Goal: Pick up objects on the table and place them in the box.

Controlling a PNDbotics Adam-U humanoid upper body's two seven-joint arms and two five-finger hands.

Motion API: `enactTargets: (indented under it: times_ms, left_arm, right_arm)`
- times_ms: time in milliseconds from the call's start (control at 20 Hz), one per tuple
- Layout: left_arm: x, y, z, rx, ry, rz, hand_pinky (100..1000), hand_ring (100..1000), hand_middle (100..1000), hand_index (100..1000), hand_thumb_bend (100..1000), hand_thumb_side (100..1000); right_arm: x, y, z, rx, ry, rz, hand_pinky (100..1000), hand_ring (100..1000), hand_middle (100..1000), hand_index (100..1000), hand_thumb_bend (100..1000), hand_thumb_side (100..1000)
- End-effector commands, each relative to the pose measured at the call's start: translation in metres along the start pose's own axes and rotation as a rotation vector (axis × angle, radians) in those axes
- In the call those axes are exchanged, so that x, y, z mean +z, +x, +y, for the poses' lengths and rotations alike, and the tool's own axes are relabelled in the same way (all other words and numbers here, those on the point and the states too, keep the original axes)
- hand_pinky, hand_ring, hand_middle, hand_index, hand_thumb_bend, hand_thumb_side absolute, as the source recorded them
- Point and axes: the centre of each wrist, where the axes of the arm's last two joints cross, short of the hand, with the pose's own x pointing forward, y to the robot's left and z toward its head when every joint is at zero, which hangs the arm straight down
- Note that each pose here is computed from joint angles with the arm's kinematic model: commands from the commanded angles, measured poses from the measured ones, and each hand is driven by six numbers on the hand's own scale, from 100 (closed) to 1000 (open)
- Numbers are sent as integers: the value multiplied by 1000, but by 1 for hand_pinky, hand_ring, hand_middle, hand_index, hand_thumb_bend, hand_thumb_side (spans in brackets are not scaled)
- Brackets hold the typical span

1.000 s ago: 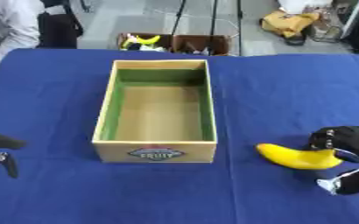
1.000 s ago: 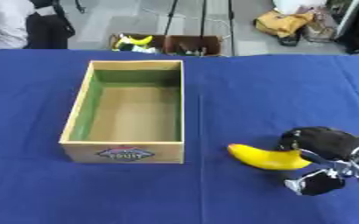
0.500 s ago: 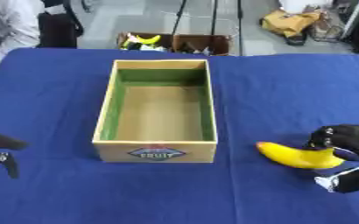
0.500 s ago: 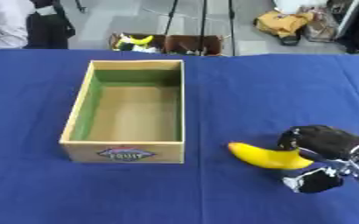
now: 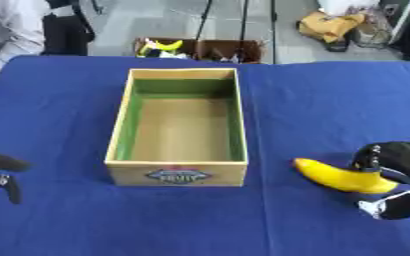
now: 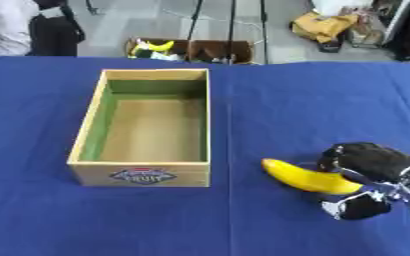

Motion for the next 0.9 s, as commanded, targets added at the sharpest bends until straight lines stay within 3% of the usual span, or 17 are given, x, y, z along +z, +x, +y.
enactTargets:
  times_ms: [50,900]
  left_arm:
    - [-3,5,3,-7,-4,-24,246,584,482,575,100,948]
    - [-3,5,3,-8,-6,-21,246,587,482,575,100,948]
  right_arm:
    - [6,-7,-13,47,-23,18,795,839,604,714,100,580]
    - [8,-8,-20,63,-85,28,781,820,541,658,100,598]
